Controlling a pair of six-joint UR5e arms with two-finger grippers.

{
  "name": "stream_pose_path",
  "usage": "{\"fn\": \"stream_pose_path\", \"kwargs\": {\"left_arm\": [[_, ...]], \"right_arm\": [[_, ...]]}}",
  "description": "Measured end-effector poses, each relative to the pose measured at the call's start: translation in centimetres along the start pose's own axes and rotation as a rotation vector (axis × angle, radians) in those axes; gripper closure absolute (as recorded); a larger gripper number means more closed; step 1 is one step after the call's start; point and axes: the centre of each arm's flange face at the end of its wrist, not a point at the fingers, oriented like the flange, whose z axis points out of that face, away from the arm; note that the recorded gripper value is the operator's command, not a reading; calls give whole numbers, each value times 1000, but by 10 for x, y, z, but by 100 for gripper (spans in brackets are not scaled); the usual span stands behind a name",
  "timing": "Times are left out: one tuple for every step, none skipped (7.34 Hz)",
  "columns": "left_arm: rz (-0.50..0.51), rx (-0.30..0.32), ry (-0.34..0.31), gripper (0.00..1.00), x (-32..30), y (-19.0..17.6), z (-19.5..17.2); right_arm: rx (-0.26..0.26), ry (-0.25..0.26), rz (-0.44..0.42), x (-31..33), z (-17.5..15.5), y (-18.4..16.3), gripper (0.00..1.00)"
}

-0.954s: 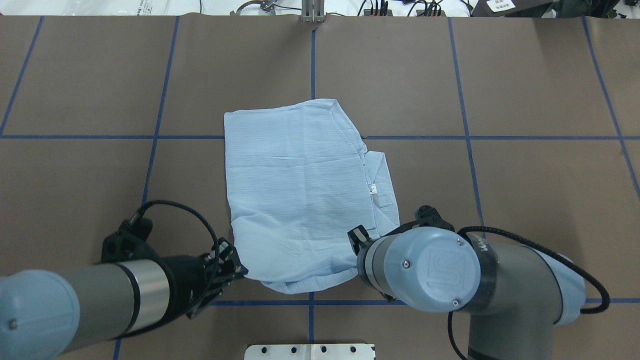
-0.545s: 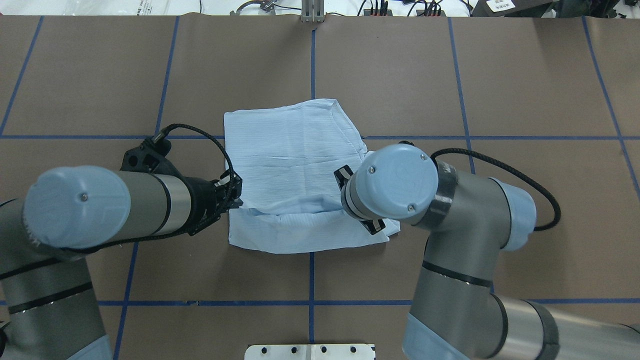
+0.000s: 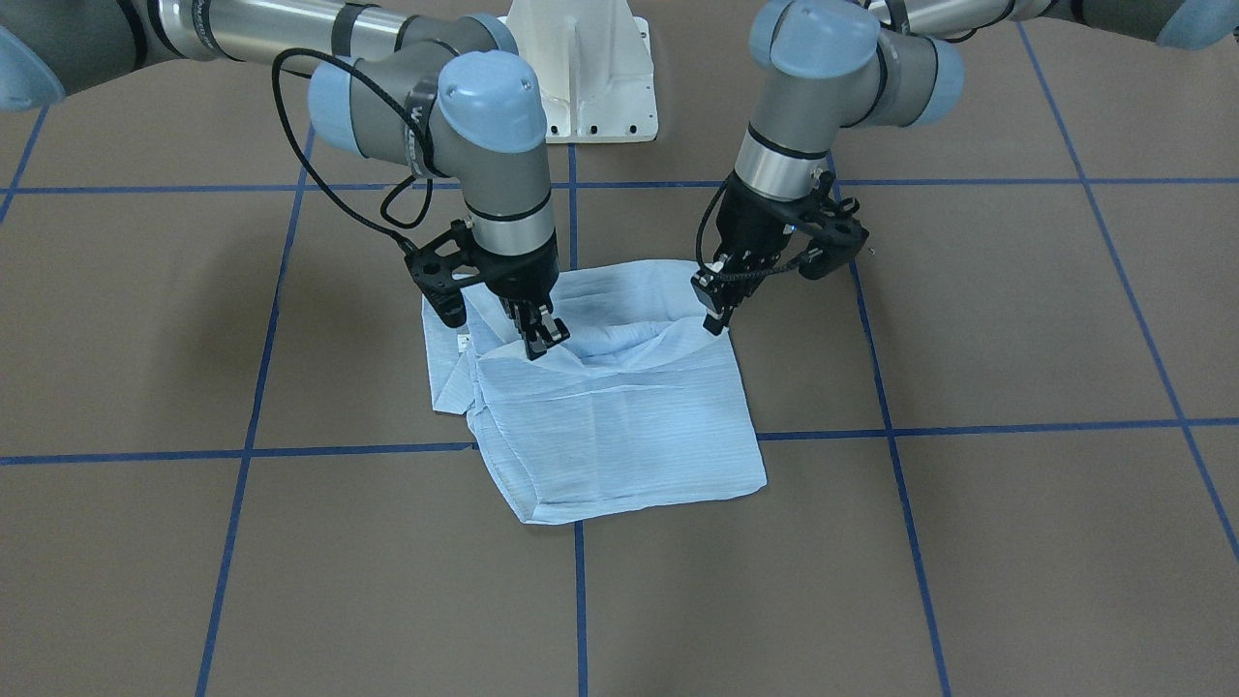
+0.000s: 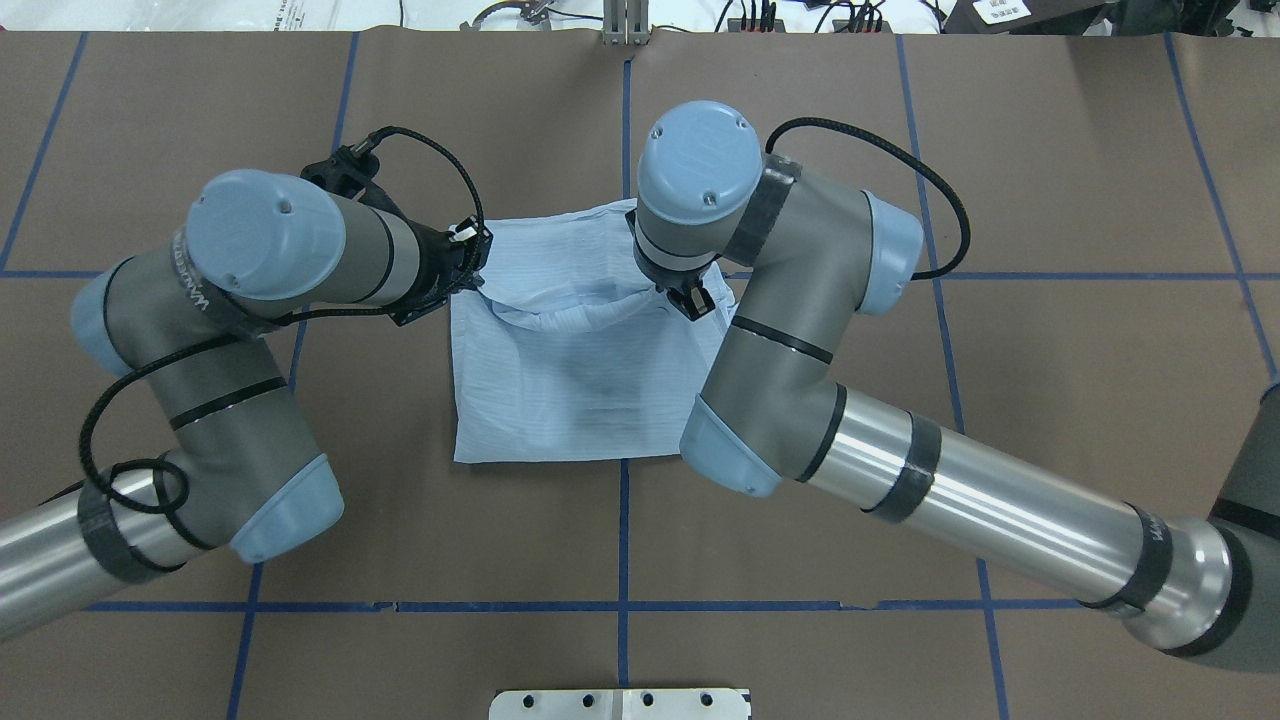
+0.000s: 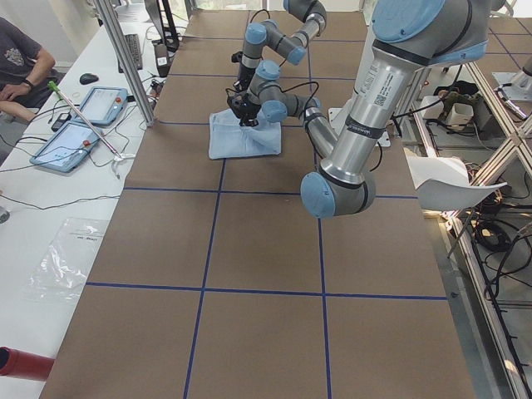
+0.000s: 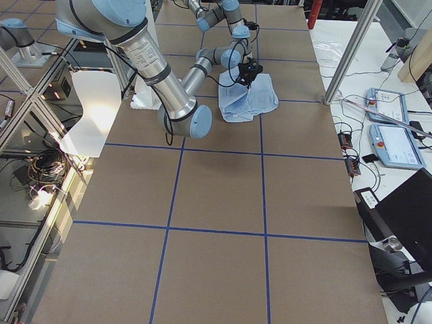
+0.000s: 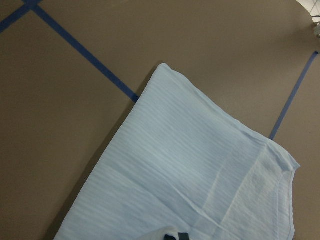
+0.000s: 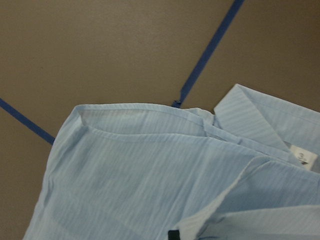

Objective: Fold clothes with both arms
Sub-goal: 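Lift the near edge with both grippers and fold it over toward the collar, then lay the folded edge down and open both grippers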

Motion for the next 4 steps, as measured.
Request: {"fn": "stream_pose_path", "kwargs": {"left_arm": [[11, 28, 2, 100, 9, -28, 29], [23, 53, 2, 100, 13, -54, 50], [34, 71, 4, 100, 14, -73, 63], [42, 81, 0, 100, 14, -84, 73]], "right_arm": [[5, 5, -13, -29, 16, -12, 100], [6, 7, -24, -49, 29, -21, 100], [4, -1, -33, -63, 43, -29, 100], [5, -5, -42, -71, 53, -34, 100]]}}
